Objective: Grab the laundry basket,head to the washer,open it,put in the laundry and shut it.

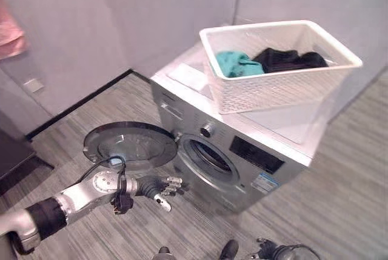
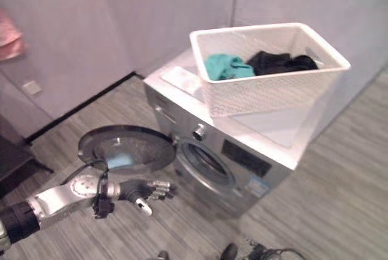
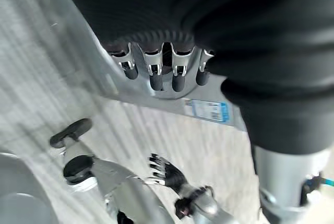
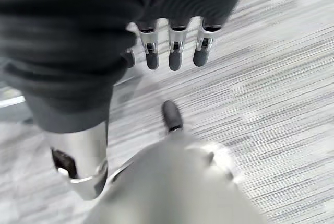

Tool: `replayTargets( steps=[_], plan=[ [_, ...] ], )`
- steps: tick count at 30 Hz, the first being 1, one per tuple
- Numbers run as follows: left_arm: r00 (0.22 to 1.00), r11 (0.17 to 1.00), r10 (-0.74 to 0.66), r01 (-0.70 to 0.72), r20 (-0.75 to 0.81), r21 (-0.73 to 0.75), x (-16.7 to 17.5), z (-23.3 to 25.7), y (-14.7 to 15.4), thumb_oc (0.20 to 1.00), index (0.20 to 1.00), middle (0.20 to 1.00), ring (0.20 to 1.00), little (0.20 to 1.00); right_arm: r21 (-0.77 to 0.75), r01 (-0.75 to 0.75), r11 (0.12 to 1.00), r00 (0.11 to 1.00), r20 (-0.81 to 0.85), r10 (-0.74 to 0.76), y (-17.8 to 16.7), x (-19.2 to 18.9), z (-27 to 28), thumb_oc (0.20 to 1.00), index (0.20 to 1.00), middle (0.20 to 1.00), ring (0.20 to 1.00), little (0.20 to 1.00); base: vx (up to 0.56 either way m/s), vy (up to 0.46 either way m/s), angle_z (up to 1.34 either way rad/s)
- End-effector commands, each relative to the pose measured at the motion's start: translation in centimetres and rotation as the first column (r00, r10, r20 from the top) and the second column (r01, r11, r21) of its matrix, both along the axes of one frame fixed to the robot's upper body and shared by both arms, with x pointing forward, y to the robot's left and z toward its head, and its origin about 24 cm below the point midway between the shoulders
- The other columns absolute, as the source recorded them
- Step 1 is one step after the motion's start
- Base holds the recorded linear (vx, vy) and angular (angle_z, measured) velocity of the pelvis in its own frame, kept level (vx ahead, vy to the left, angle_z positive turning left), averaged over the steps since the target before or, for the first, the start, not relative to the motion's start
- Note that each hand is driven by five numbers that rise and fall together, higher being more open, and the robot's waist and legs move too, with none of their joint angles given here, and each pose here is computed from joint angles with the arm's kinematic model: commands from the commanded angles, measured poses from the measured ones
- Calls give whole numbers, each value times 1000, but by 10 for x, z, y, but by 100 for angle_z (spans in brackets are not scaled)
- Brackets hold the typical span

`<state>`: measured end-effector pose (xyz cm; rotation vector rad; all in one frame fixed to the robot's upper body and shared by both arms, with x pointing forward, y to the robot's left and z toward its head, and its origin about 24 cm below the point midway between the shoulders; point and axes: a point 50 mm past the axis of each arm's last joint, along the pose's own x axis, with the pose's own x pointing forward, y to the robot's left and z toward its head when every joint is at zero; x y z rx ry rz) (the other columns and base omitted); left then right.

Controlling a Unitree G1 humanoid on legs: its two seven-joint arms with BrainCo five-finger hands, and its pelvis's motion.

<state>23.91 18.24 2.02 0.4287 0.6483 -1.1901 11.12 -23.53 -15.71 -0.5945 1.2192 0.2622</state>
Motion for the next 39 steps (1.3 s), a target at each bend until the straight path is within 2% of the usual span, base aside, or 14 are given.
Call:
replayTargets(
  steps=[1,4,5,8,9,11,12,15,17,18,19,22,31,39],
  plan=[
    [986,974,-126,102,106,202,5,2,24,1000,1000,1000,1000,1000,22,27,999,999,28,-28,14,14,0,1000,1000,1000,1000,1000,27,87,-10],
    [924,838,-313,160,219,522,24,-16,44,1000,1000,1000,1000,1000,18,52,998,998,23,-52,14,14,0,1000,1000,1000,1000,1000,-6,61,-14],
    [913,746,-325,86,248,661,32,-31,62,1000,1000,1000,1000,1000,29,68,997,997,36,-69,19,18,0,1000,1000,1000,1000,1000,-64,56,-13],
    [909,700,-320,37,266,713,34,-46,68,1000,1000,1000,1000,1000,24,65,998,997,37,-66,18,20,1,1000,1000,1000,1000,1000,-50,16,-3],
    [889,661,-234,-153,395,735,52,-41,77,1000,1000,1000,1000,1000,36,82,996,995,60,-84,22,27,3,1000,1000,1000,1000,1000,-128,6,-4],
    [804,613,-145,-384,577,690,74,-19,92,1000,1000,1000,1000,1000,73,112,991,986,118,-120,30,40,6,1000,1000,1000,1000,1000,-162,1,4],
    [802,613,-145,-387,580,689,74,-19,91,1000,1000,1000,1000,1000,72,111,991,986,120,-119,29,41,7,1000,1000,1000,1000,1000,-128,-14,5],
    [585,468,-212,-643,783,606,109,29,105,1000,1000,1000,1000,1000,121,132,984,956,245,-158,46,67,17,1000,1000,1000,1000,1000,-139,-44,16],
    [540,448,-196,-693,819,564,115,41,109,1000,1000,1000,1000,1000,135,133,982,948,272,-166,49,73,20,1000,1000,1000,1000,1000,-96,-23,10],
    [431,414,-150,-789,890,453,125,70,119,1000,1000,1000,1000,1000,155,148,977,935,301,-190,51,78,23,1000,1000,1000,1000,1000,-64,-14,4],
    [430,414,-150,-791,890,451,125,71,119,1000,1000,1000,1000,1000,156,148,977,934,302,-190,51,79,23,1000,1000,1000,1000,1000,-85,-17,6],
    [253,360,-119,-890,960,279,135,113,130,1000,1000,1000,1000,1000,177,161,971,916,338,-213,53,87,28,1000,1000,1000,1000,1000,-59,-17,16],
    [137,287,-113,-944,984,164,136,154,150,1000,1000,1000,1000,1000,180,158,971,911,352,-214,57,90,29,1000,1000,1000,1000,1000,-4,4,11],
    [155,245,-36,-956,987,159,116,134,174,1000,1000,1000,1000,1000,145,142,979,943,280,-179,51,70,19,1000,1000,1000,1000,1000,19,49,-6]
  ],
)
